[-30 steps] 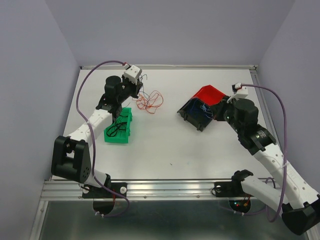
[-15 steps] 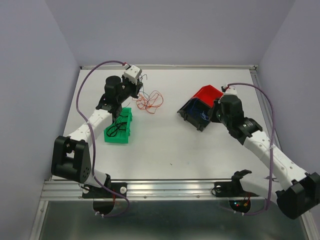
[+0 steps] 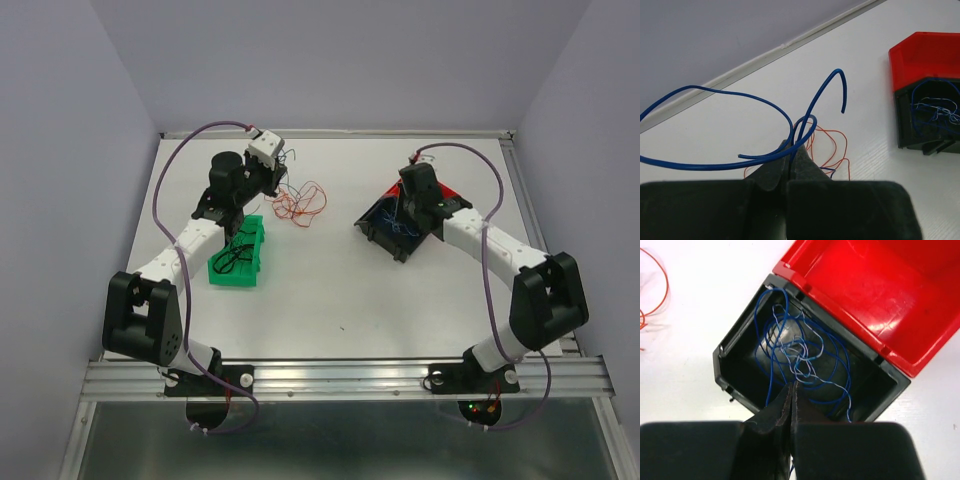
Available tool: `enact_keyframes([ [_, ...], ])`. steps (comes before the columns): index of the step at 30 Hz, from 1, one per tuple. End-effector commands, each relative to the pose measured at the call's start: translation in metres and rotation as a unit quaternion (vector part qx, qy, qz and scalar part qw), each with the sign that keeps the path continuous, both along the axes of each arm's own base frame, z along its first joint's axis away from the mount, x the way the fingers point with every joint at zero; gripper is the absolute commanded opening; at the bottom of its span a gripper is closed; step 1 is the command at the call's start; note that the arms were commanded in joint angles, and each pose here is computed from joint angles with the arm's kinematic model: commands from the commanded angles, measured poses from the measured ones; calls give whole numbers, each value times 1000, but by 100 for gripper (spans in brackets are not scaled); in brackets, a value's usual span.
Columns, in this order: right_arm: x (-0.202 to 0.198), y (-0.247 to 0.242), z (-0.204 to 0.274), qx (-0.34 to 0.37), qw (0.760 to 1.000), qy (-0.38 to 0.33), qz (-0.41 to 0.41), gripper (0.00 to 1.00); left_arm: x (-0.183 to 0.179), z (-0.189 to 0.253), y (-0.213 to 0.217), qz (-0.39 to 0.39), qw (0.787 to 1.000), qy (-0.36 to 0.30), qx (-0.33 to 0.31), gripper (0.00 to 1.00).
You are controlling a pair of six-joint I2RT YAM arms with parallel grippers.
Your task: Untangle the cables
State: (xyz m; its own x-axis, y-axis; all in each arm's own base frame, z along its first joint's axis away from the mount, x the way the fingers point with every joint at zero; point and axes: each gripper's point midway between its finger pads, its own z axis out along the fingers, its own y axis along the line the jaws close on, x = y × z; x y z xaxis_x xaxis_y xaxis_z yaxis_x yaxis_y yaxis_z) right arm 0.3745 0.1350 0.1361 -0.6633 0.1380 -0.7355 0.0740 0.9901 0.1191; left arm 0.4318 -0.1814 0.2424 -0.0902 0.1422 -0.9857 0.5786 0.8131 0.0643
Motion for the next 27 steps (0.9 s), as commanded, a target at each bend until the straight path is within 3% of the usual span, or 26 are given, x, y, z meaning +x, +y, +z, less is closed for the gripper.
enact_keyframes([
  [1,41,8,20,-1,999,-39,-13,1,-4,25,-2,-9,999,-33,-14,0],
  [11,67,11,-56,-35,999,40,-14,1,-4,25,-3,-11,999,-34,-14,0],
  [21,61,-3,-106,-98,987,123,-27,2,-4,21,-5,-15,999,-28,-13,0],
  [25,58,-7,-91,-98,989,108,-35,19,-4,22,-6,-17,999,-29,-12,0],
  [26,59,-7,-75,-91,991,93,-39,32,-4,21,-6,-18,999,-28,-12,0],
  [27,56,-8,-70,-88,991,89,-39,34,-4,21,-6,-17,999,-27,-12,0],
])
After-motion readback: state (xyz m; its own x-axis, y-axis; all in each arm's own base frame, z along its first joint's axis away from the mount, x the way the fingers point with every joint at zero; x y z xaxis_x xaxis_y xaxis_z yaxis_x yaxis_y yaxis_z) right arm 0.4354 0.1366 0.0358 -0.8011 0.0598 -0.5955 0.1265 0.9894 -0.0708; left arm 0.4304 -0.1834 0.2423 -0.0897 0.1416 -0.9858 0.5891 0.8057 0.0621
